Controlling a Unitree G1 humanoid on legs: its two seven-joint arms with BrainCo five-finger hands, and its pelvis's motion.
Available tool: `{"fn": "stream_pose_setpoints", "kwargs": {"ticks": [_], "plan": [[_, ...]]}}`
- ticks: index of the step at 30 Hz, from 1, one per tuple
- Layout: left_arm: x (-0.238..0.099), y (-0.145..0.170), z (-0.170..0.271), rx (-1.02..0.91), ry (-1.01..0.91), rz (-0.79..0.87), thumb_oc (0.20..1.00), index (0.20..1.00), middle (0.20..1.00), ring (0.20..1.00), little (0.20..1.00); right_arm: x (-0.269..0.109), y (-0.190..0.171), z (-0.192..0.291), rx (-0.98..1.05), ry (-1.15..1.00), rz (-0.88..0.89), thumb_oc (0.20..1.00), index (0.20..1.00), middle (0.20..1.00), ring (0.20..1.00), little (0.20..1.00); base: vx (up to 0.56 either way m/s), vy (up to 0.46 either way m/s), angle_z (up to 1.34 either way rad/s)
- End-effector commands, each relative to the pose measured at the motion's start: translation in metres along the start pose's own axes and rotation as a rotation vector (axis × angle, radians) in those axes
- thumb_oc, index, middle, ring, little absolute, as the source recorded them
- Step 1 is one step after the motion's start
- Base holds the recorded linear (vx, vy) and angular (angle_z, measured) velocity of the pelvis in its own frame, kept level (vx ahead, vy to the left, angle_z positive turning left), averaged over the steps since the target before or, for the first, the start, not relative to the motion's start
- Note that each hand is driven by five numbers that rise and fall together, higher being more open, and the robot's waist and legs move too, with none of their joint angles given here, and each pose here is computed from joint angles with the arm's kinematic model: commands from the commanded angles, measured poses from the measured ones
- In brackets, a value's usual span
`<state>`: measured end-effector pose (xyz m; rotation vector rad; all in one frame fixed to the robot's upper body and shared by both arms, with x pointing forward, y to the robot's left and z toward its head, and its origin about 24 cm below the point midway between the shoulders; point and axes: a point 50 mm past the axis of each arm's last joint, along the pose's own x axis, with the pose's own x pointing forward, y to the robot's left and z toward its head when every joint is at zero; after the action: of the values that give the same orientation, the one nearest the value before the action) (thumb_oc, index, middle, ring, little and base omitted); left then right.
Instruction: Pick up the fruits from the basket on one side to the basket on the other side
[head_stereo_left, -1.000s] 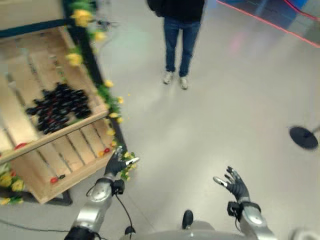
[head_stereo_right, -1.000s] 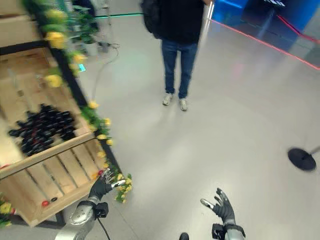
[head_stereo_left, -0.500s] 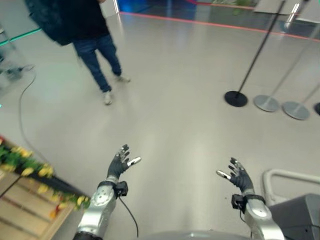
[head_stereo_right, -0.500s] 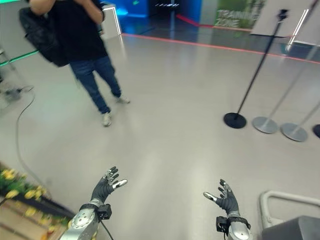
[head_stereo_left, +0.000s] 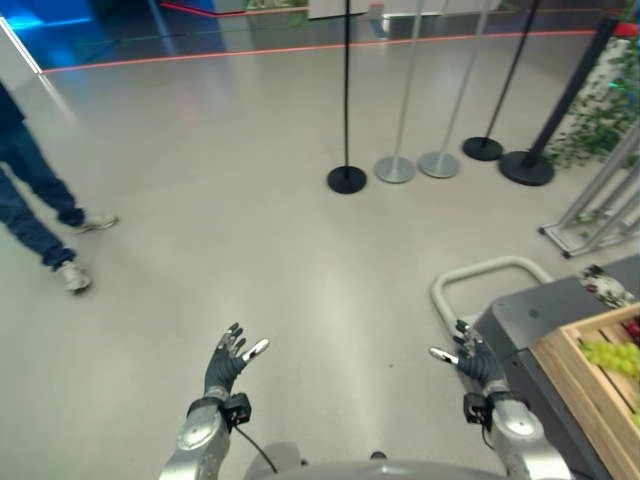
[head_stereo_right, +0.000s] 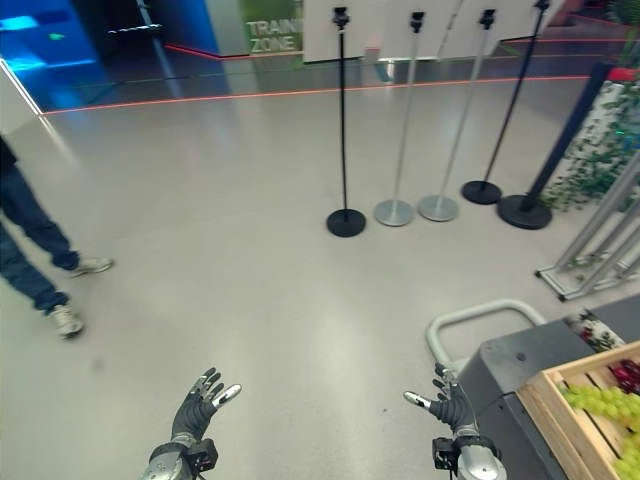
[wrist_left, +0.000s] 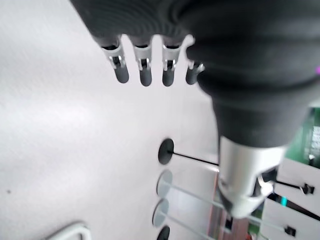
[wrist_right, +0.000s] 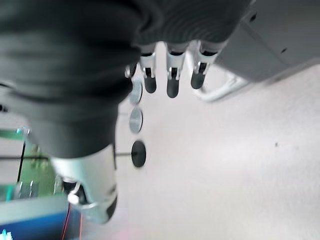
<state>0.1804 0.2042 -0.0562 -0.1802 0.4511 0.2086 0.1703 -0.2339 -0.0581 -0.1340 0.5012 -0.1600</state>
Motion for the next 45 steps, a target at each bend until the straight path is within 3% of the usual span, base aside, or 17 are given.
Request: {"fn": "stream_pose_setpoints", "kwargs": {"ticks": [1, 8, 15, 25, 36, 45], "plan": [[0.003, 0.001, 0.031, -0.056, -0.150, 0.020, 1.000, 1.000, 1.000, 1.000, 1.000, 0.009, -0.005, 0.031, -0.044, -0.135, 0.003, 1.000, 1.000, 1.000, 1.000, 1.000, 0.22, 0.304, -1.17], [0.013, -0.009, 0.047, 0.000, -0.207, -0.027, 1.000, 1.000, 1.000, 1.000, 1.000, 0.011, -0.009, 0.037, -0.041, -0.156, -0.012, 1.000, 1.000, 1.000, 1.000, 1.000, 0.14, 0.309, -0.81], [0.022, -0.009, 0.065, 0.119, -0.252, -0.042, 1.000, 1.000, 1.000, 1.000, 1.000, 0.011, 0.011, 0.030, 0.057, -0.127, 0.007, 1.000, 1.000, 1.000, 1.000, 1.000, 0.02, 0.310, -0.88], [0.025, -0.007, 0.046, 0.123, -0.158, -0.023, 1.000, 1.000, 1.000, 1.000, 1.000, 0.008, 0.017, 0.006, 0.057, -0.025, 0.035, 1.000, 1.000, 1.000, 1.000, 1.000, 0.03, 0.123, -0.92], [0.025, -0.023, 0.022, -0.005, -0.057, -0.070, 1.000, 1.000, 1.000, 1.000, 1.000, 0.020, 0.006, 0.006, -0.029, 0.017, 0.026, 1.000, 1.000, 1.000, 1.000, 1.000, 0.10, -0.090, -0.47], [0.020, -0.020, -0.025, -0.070, 0.134, -0.010, 1.000, 1.000, 1.000, 1.000, 1.000, 0.022, -0.007, -0.042, -0.103, 0.262, -0.032, 1.000, 1.000, 1.000, 1.000, 1.000, 0.11, 0.113, -0.63]]}}
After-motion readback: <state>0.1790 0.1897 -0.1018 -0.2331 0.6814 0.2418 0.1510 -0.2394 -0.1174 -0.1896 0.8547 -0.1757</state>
